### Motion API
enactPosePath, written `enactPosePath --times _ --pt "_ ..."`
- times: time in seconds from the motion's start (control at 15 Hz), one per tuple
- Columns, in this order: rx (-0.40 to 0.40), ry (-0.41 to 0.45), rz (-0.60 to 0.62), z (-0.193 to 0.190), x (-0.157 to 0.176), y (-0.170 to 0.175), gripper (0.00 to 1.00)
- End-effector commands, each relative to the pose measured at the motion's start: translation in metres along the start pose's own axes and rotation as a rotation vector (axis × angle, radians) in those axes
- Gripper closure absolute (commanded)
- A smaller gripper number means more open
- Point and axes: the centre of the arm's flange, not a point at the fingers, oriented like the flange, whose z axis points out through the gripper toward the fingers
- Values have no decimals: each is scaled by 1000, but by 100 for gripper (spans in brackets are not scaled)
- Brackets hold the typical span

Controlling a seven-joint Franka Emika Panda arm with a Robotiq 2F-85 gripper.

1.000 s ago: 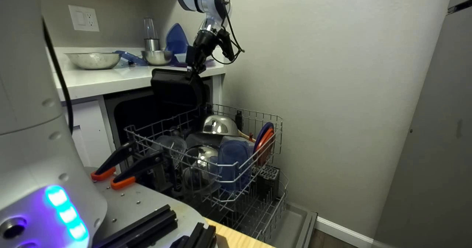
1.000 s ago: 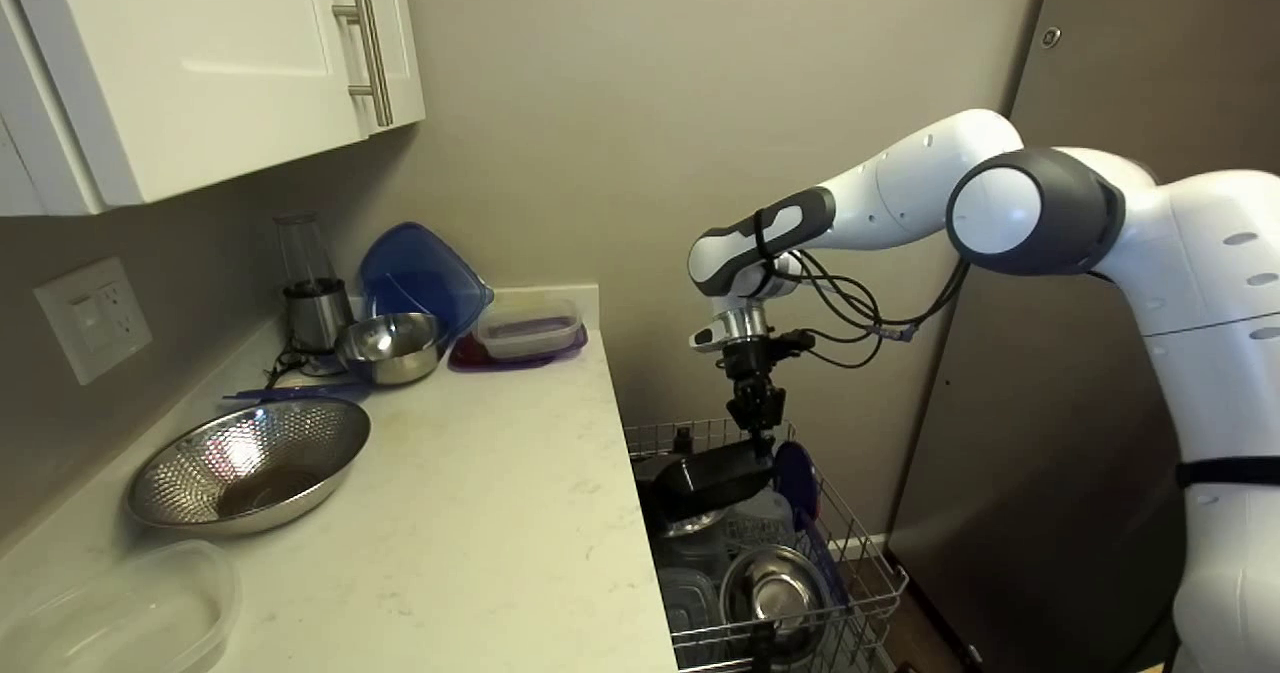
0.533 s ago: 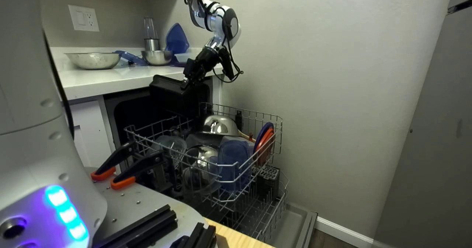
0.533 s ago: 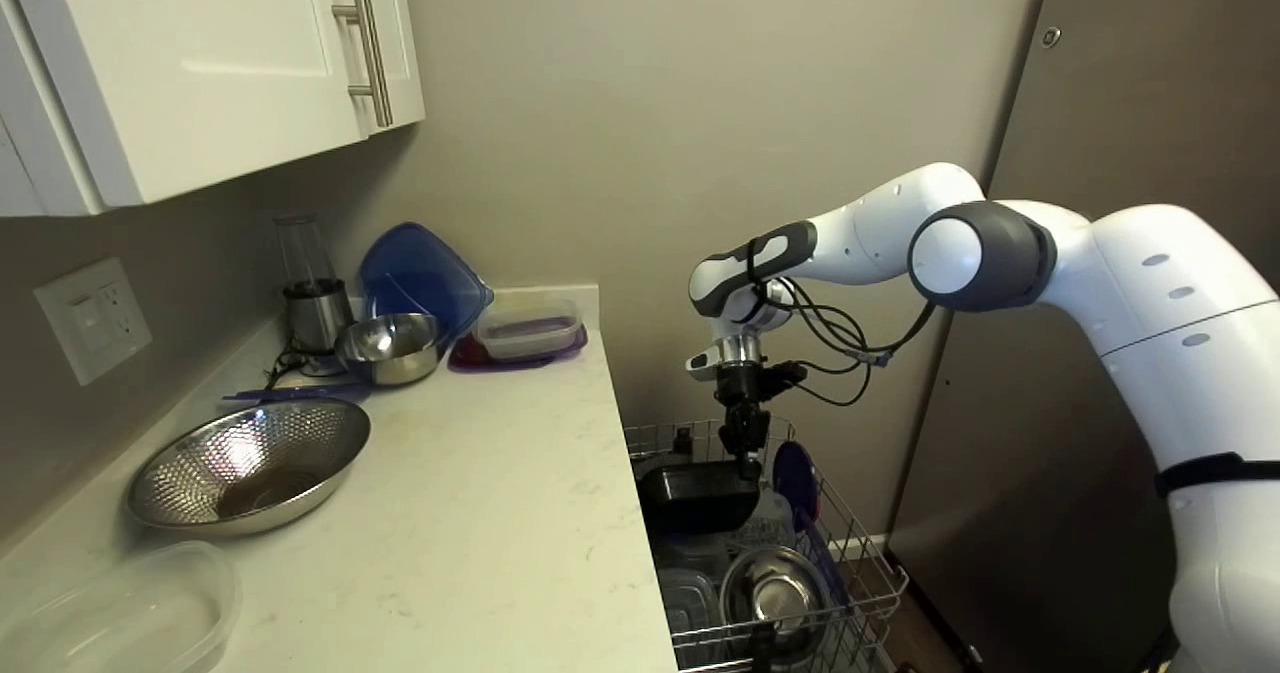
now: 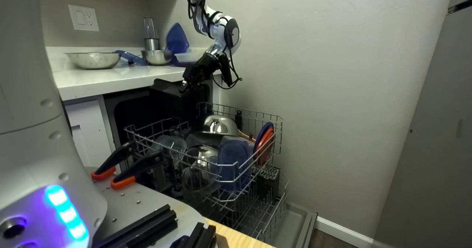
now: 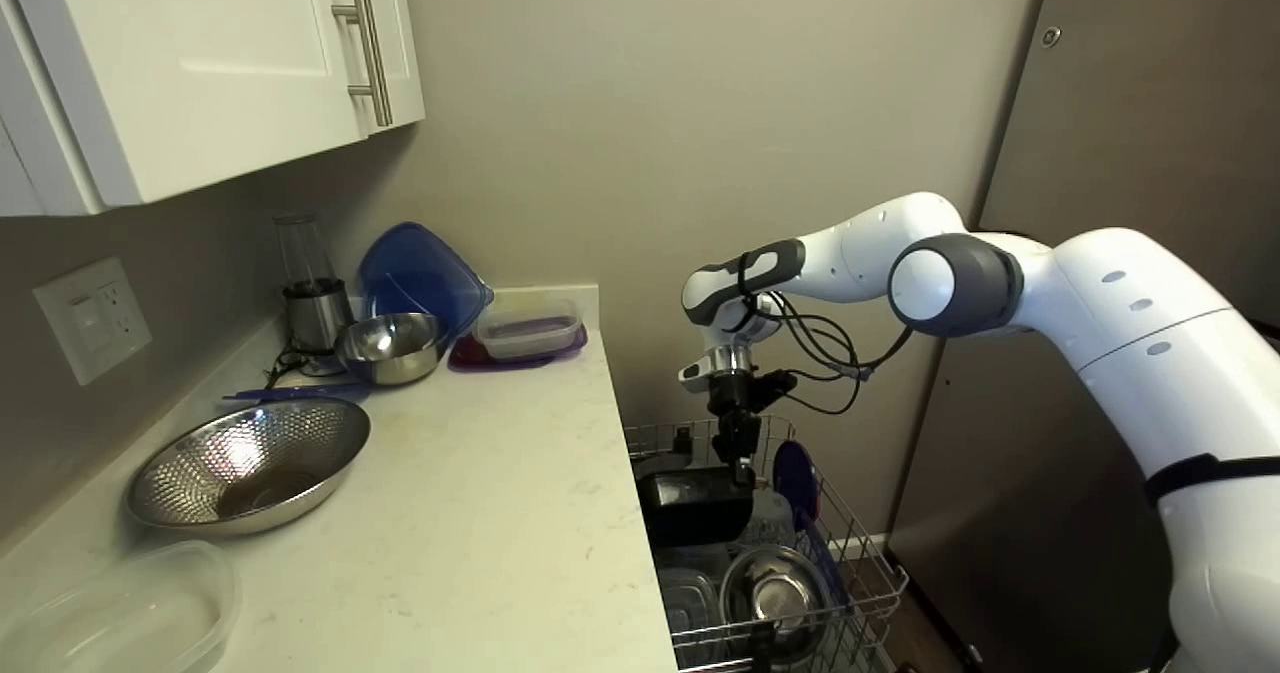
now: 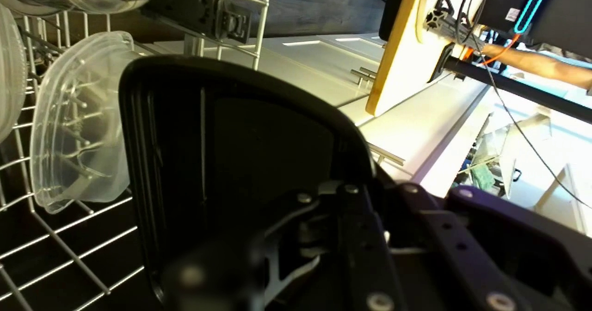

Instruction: Pick up the black lunch box and place it upside down in the dishwasher tray

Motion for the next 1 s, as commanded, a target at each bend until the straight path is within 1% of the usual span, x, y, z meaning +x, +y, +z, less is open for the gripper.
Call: enactPosePath --times 0.0,0.2,0.4,0.53,0.73,0.93 --pt "71 67 -9 -8 5 7 99" --pt "80 148 7 -10 -5 12 99" --pt "86 256 39 -11 -20 21 99" --pt "97 311 57 -8 -28 27 99" --pt "105 365 68 -4 -38 32 99" --pt "114 395 73 -3 -47 31 99"
